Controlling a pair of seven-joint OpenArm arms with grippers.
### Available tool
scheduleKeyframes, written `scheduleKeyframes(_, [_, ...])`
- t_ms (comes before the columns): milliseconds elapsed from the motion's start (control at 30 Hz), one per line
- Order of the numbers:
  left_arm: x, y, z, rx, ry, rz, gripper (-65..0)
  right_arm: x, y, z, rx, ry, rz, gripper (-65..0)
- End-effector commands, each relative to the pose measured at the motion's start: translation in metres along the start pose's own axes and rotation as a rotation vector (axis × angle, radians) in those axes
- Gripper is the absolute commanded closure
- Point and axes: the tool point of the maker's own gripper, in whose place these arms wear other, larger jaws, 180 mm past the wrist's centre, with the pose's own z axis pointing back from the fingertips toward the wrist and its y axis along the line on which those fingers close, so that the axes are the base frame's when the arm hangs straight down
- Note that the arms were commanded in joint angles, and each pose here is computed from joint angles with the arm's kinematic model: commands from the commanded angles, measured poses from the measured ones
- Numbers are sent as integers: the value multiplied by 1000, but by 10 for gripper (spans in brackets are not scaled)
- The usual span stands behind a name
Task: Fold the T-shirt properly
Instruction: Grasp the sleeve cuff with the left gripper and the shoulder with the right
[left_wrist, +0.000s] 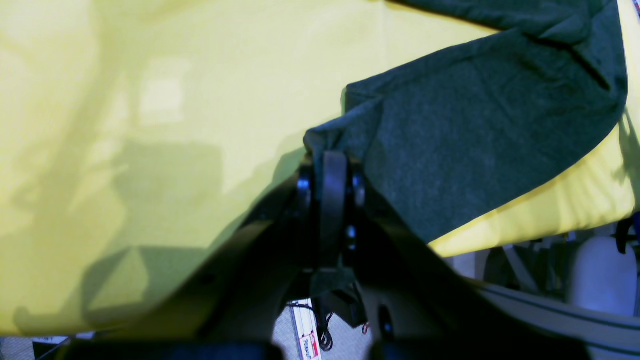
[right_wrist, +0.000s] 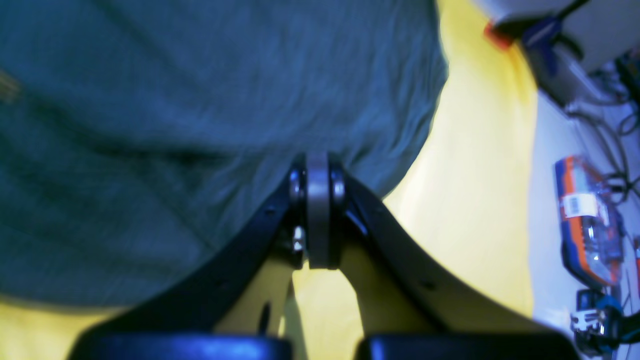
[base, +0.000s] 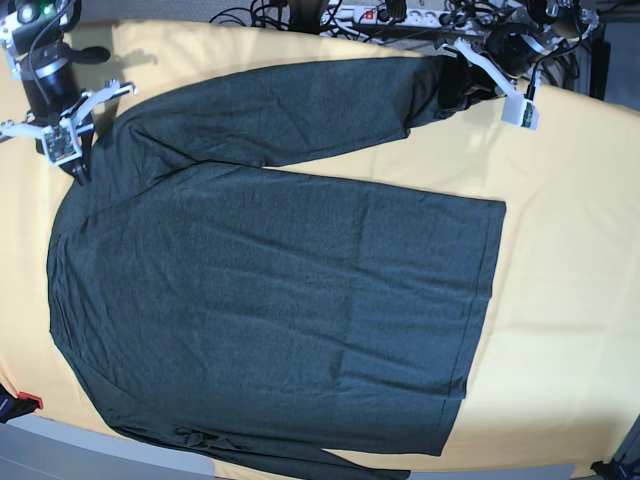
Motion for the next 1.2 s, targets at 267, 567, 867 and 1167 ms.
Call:
scheduleKeyframes(267, [7, -5, 3, -17, -28, -6, 0, -42, -19, -52, 1, 47, -164, 0])
scheduleKeyframes(567, [8, -16, 4, -77, -34, -24, 0, -56, -54, -87, -16, 73, -171, 0])
scheduleKeyframes(867, [9, -16, 4, -79, -37, -21, 0, -68, -54, -92, 32, 97, -193, 0])
scheduleKeyframes(1167, [8, -16, 4, -79, -32, -21, 0, -81, -44, -96, 60, 119, -202, 0])
